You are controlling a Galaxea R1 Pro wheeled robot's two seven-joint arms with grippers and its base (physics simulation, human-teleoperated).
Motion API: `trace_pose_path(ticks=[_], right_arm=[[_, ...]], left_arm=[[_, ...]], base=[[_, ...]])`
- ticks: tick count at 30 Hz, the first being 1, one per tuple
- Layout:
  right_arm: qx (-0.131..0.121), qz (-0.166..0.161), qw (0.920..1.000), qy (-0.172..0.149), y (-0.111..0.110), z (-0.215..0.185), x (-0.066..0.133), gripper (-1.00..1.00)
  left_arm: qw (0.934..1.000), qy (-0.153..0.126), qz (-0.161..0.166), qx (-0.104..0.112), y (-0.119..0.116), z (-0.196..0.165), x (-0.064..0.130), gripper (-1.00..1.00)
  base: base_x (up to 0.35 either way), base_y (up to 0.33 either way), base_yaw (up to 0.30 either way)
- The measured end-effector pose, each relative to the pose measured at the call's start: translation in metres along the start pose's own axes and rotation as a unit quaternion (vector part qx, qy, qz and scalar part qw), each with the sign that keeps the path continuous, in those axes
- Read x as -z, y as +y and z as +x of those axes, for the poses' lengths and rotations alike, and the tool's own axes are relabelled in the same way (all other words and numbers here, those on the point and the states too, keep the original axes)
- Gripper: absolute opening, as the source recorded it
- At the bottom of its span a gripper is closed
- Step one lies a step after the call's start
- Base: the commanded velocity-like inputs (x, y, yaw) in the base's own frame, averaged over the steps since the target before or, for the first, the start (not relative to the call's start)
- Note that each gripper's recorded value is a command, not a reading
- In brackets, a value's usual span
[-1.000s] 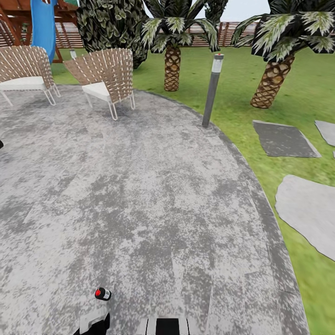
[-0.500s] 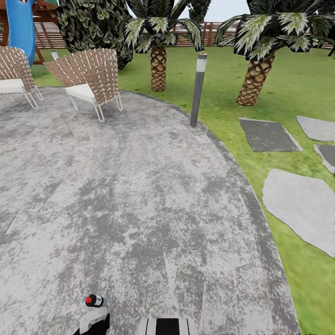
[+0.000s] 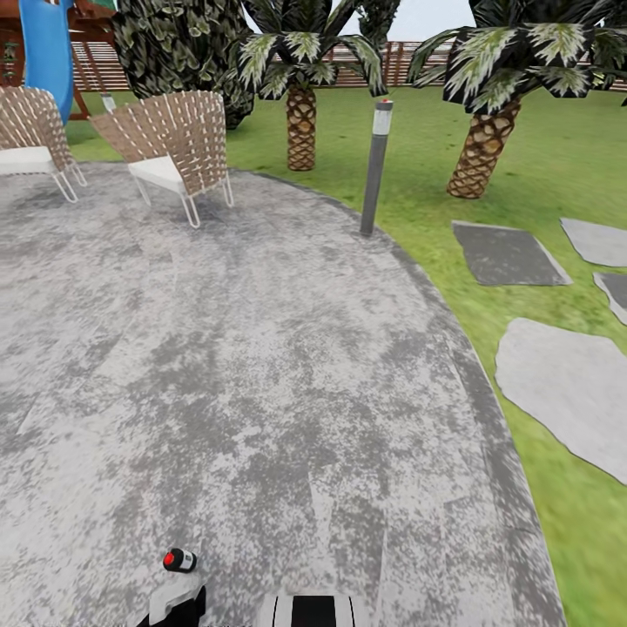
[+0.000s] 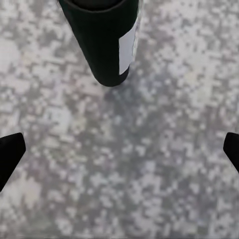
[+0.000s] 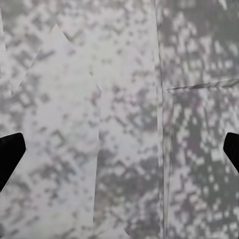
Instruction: In the garden, pick up the pesticide atomizer on the floor and spray pesticide onto both trees until each tree trunk is fully covered.
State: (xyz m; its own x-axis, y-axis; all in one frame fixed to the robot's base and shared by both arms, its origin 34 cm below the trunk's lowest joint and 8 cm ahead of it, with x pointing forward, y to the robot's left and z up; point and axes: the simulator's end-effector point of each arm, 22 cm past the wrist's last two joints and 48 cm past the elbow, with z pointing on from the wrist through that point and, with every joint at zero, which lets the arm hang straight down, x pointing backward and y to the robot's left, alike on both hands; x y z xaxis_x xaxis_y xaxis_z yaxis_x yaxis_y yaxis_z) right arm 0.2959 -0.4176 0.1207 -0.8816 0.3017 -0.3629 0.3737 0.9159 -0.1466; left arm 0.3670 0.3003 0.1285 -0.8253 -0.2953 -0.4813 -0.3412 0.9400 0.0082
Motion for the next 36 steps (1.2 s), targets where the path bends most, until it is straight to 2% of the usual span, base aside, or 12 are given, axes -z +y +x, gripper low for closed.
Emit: trace_pose_path(ticks=[36], right_arm=[[0.000,0.001,1.0000,0.000,-0.0003,-0.0002,0.0000,1.00]], left_arm=[[1.0000,0.000,-0.001,0.001,0.0006,0.0001,0.0000,1.00]], base=[[0.000,0.000,0.030]])
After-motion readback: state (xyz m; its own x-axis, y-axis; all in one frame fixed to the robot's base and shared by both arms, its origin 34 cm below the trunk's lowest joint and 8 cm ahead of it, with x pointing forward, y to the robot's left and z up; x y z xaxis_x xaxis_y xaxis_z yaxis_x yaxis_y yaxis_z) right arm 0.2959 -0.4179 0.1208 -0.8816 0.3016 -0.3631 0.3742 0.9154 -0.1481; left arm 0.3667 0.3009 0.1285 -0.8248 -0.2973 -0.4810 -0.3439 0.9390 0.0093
